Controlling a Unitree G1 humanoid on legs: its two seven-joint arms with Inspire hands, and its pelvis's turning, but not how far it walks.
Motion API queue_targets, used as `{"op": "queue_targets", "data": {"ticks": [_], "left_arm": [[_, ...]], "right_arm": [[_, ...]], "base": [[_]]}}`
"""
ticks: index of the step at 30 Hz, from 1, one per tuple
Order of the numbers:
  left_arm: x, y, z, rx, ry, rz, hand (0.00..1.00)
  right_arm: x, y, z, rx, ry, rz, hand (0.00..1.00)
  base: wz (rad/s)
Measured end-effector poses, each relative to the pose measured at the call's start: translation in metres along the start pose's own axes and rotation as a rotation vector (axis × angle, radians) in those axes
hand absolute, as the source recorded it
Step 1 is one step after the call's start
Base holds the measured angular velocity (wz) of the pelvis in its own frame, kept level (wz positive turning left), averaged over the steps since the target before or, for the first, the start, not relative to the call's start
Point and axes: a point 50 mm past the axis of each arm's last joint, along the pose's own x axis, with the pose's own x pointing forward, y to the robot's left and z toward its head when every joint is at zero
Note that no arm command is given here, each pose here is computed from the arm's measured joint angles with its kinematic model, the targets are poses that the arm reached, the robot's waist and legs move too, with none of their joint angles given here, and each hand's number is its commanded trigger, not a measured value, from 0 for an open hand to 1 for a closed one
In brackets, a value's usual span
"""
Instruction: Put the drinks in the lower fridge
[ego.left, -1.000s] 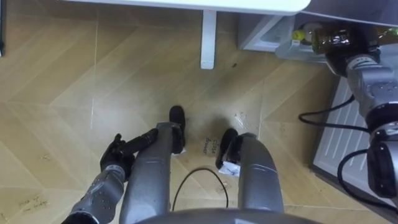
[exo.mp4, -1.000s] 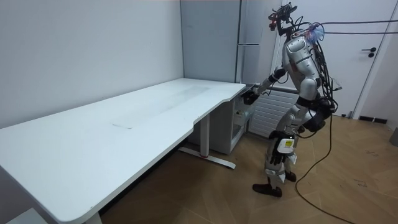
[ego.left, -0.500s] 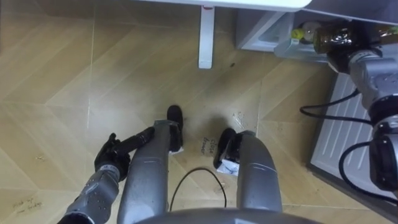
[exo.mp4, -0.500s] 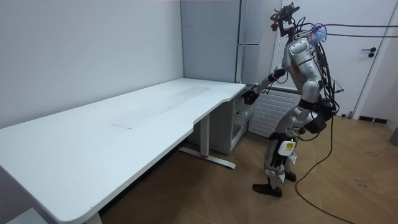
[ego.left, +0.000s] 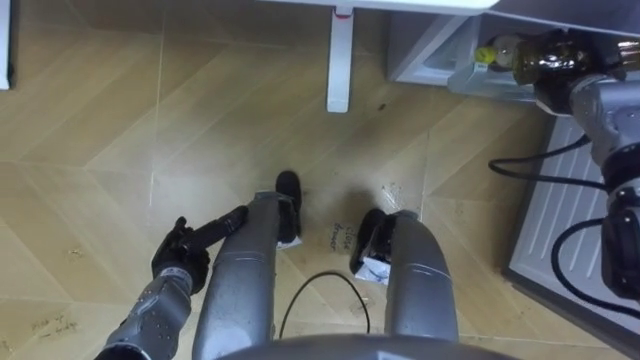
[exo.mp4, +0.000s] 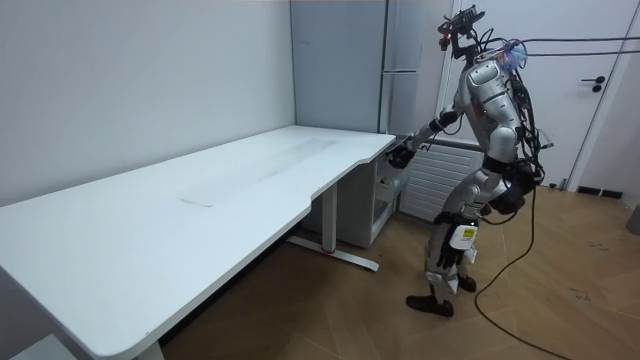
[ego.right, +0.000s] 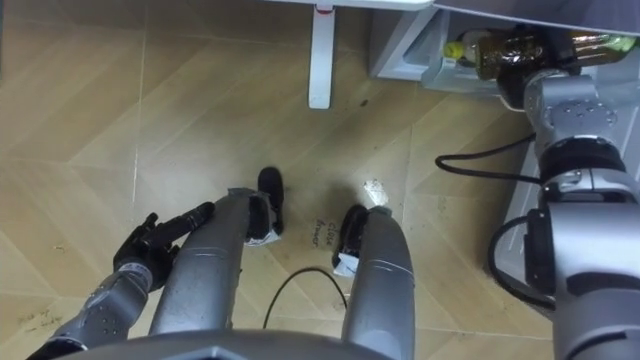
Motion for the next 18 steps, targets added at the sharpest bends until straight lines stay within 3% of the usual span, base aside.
{"op": "queue_targets", "data": {"ticks": [18], "left_arm": [[-0.0001,0.0001,-0.0013,-0.033,0.01,0.01,0.0]], "right_arm": [[-0.0011,0.0029,0.0088,0.047,-0.026,0.0,0.0]], "base": [[0.01]]}}
